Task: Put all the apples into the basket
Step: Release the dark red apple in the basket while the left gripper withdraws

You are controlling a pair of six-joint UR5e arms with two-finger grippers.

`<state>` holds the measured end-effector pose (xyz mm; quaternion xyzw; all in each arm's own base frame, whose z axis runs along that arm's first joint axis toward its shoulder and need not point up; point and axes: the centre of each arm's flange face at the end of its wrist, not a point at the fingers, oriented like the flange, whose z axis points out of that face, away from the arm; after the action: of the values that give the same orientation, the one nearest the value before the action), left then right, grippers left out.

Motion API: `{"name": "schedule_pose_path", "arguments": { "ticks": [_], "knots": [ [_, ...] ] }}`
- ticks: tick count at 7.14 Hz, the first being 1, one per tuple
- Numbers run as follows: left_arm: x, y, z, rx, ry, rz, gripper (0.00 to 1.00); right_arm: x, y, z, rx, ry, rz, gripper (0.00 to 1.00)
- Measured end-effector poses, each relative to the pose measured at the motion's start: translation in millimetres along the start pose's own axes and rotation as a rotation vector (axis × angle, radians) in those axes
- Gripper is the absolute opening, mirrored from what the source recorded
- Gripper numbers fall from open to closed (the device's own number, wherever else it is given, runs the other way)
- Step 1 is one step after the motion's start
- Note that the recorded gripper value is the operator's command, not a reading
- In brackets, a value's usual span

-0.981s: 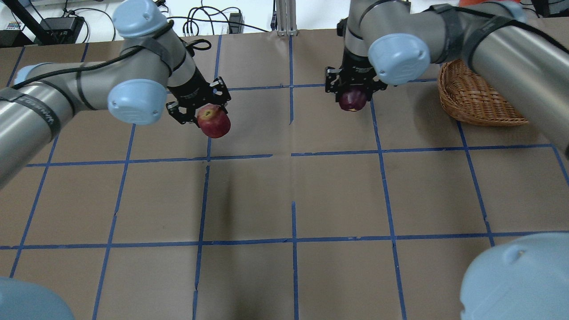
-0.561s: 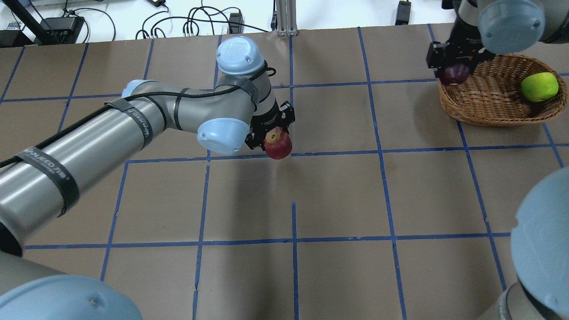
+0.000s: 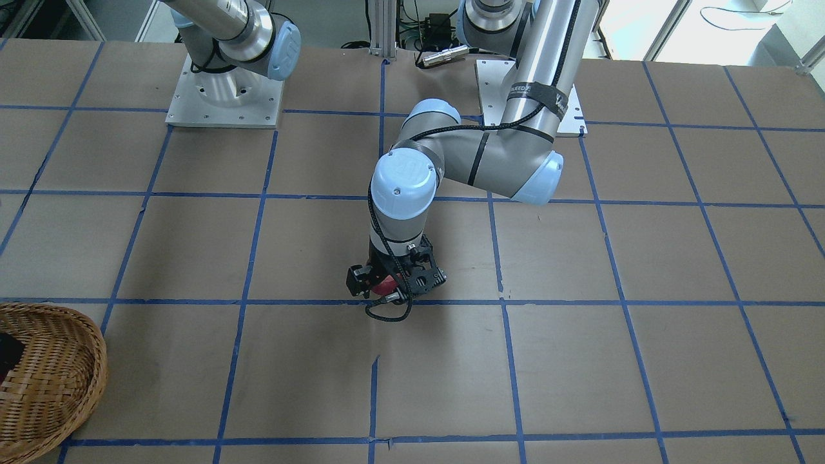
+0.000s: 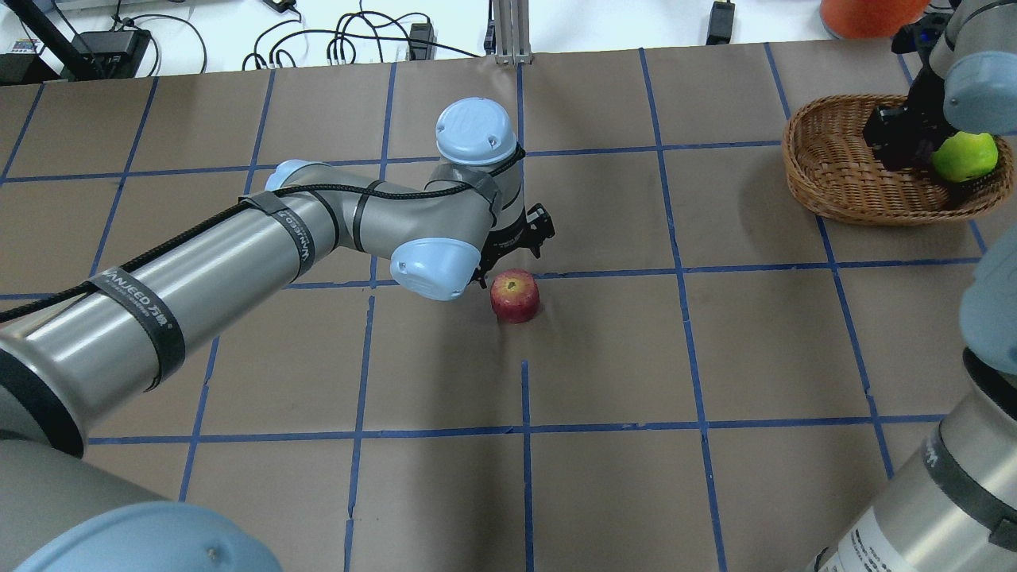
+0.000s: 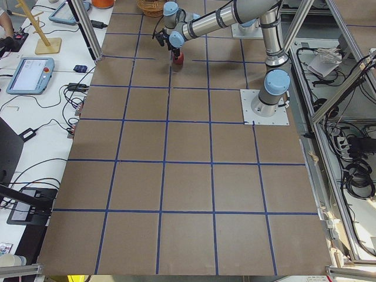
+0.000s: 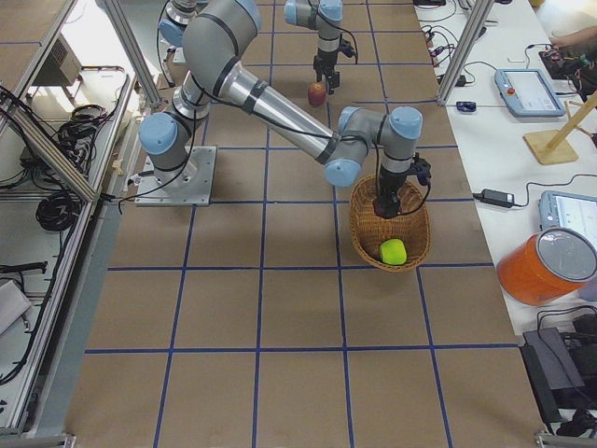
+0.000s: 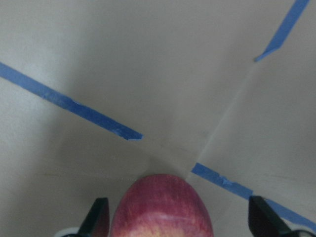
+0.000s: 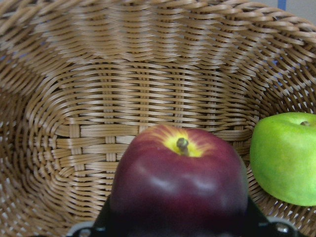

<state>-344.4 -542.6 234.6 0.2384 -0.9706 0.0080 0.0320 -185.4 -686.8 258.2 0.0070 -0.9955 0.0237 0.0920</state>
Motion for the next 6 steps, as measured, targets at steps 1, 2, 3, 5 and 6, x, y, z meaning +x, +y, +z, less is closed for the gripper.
{"name": "schedule_pose_path", "arguments": {
  "ticks": [1,2,3,5,6],
  "knots": [
    [-6.1,-9.5,-36.9,0.009,0.003,0.045,1.00,10.1,0.8,14.8,-0.002,0.000,0.012,0.90],
    [-20.4,-18.4,-79.3,-0.008,-0.019,0.104,1.00,19.9,2.7,23.4,-0.005,-0.003,0.027,1.00],
    [-42.4,-24.6,-120.3,-0.033,-0.042,0.167,1.00,25.8,3.2,26.0,-0.002,-0.006,0.036,1.00],
    [-95.9,-30.5,-186.7,-0.053,-0.055,0.286,1.00,32.0,-3.3,5.5,0.009,-0.003,0.035,1.00],
    [-119.8,-28.1,-216.9,-0.041,-0.046,0.350,1.00,26.4,-5.0,-20.2,-0.014,-0.020,0.020,1.00]
  ]
}}
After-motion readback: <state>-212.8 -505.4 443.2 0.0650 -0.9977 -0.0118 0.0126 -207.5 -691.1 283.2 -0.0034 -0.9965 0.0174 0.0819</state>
